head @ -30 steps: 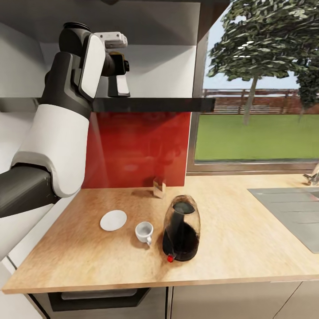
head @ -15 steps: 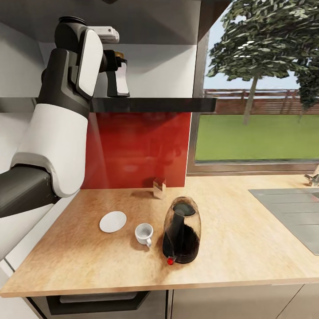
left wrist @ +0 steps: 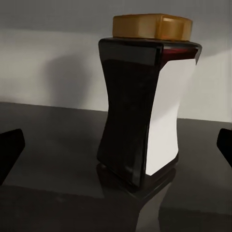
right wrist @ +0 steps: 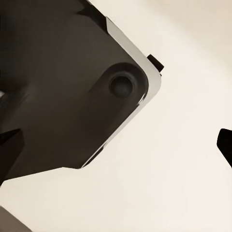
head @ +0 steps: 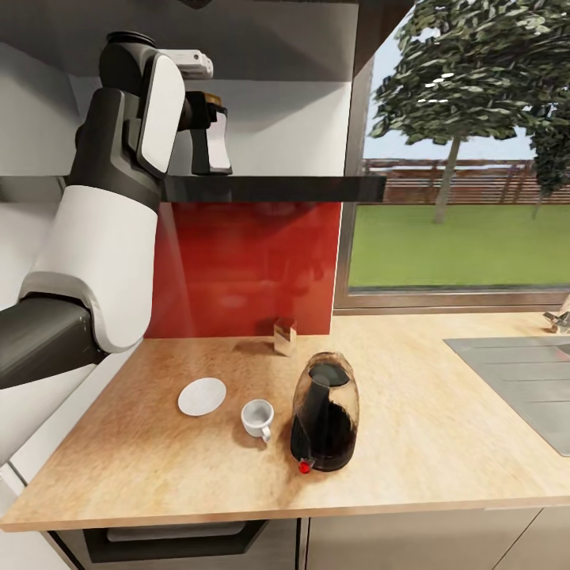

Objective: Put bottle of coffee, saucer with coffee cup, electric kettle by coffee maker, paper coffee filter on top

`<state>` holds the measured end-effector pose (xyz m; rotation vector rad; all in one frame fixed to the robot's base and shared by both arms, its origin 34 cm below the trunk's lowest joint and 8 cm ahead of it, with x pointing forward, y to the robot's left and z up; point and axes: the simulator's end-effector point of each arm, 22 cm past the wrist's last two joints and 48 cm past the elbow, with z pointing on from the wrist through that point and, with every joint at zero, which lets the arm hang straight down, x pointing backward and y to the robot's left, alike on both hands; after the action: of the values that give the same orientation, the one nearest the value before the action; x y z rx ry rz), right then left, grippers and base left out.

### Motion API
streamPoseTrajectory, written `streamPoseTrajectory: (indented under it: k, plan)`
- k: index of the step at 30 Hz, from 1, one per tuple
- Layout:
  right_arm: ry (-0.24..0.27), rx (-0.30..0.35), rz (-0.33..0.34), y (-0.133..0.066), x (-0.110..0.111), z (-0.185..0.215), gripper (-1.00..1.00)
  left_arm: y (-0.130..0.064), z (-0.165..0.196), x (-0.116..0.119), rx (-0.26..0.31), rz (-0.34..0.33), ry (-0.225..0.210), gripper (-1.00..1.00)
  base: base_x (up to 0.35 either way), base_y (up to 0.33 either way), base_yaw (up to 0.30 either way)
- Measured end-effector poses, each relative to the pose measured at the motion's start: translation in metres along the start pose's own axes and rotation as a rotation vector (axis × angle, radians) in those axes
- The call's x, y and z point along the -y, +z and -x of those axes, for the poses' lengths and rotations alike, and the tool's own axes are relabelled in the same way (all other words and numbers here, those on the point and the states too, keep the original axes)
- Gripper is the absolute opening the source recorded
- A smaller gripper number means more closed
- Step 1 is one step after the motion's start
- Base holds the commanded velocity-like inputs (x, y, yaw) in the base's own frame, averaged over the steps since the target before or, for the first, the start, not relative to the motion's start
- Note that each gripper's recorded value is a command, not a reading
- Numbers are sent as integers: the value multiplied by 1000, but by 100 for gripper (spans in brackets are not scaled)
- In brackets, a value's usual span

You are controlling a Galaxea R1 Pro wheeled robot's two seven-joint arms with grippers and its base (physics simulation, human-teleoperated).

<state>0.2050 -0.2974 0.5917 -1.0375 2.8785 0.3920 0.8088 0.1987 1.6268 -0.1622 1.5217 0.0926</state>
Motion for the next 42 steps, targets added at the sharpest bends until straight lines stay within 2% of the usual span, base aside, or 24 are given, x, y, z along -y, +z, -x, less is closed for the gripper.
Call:
streamPoseTrajectory:
  k: [8, 17, 42]
  plan:
    - [0, 0, 0, 0, 0, 0, 100, 1, -1, 1, -3, -4, 0, 100, 0, 0, 0]
    - [0, 0, -1, 0, 0, 0, 100, 8, -14, 3, -36, -5, 10, 100, 101, -23, 0]
    - [-2, 0, -31, 0, 6, 0, 100, 6, -5, 4, -5, -8, -3, 100, 85, -2, 0]
